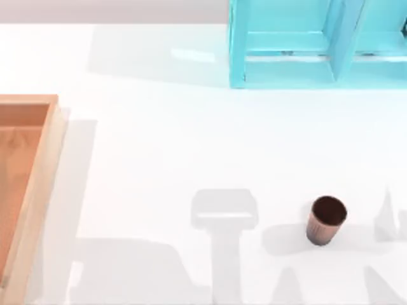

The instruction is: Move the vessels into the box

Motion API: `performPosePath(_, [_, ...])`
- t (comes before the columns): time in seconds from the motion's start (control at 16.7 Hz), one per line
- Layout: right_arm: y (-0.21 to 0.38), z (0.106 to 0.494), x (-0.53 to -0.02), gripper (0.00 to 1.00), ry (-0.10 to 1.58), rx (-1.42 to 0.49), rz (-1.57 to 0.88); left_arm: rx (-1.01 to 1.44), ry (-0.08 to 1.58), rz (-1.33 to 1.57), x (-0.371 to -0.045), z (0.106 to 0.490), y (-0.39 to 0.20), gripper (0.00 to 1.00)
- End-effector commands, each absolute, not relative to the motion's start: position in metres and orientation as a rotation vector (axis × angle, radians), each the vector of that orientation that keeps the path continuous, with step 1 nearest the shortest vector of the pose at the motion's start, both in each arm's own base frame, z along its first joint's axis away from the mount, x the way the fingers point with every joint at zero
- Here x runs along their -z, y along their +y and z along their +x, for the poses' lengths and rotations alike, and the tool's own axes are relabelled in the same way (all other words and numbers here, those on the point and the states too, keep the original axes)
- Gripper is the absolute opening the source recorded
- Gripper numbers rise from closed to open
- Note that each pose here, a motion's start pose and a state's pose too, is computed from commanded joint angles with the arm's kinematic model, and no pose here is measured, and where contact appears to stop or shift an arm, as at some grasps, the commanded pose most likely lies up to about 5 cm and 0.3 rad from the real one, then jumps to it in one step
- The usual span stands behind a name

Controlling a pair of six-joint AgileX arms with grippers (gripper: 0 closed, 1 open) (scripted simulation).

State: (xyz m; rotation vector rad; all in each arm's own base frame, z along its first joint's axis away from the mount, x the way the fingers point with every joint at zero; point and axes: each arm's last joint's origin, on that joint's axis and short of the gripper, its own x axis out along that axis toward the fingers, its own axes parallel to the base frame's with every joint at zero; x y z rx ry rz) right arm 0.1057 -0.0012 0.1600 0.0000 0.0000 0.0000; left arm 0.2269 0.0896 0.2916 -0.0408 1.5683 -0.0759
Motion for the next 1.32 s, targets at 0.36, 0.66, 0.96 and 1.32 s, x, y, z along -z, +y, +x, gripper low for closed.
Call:
performPosePath(0.36, [-0.001,0.106,-0.16,1.0,0.0,0.0,0.0,0.073,1.566,-0.04,-0.326,0.222,0.087,1.0])
performPosePath(0.66, [-0.001,0.106,-0.16,1.0,0.0,0.0,0.0,0.071,1.573,-0.042,-0.327,0.224,0.086,1.0])
performPosePath(0.96, [-0.001,0.106,-0.16,1.0,0.0,0.0,0.0,0.058,1.625,-0.032,-0.33,0.283,0.051,1.0])
performPosePath(1.32, [-0.001,0.106,-0.16,1.0,0.0,0.0,0.0,0.003,1.616,0.021,-0.321,0.365,-0.097,1.0])
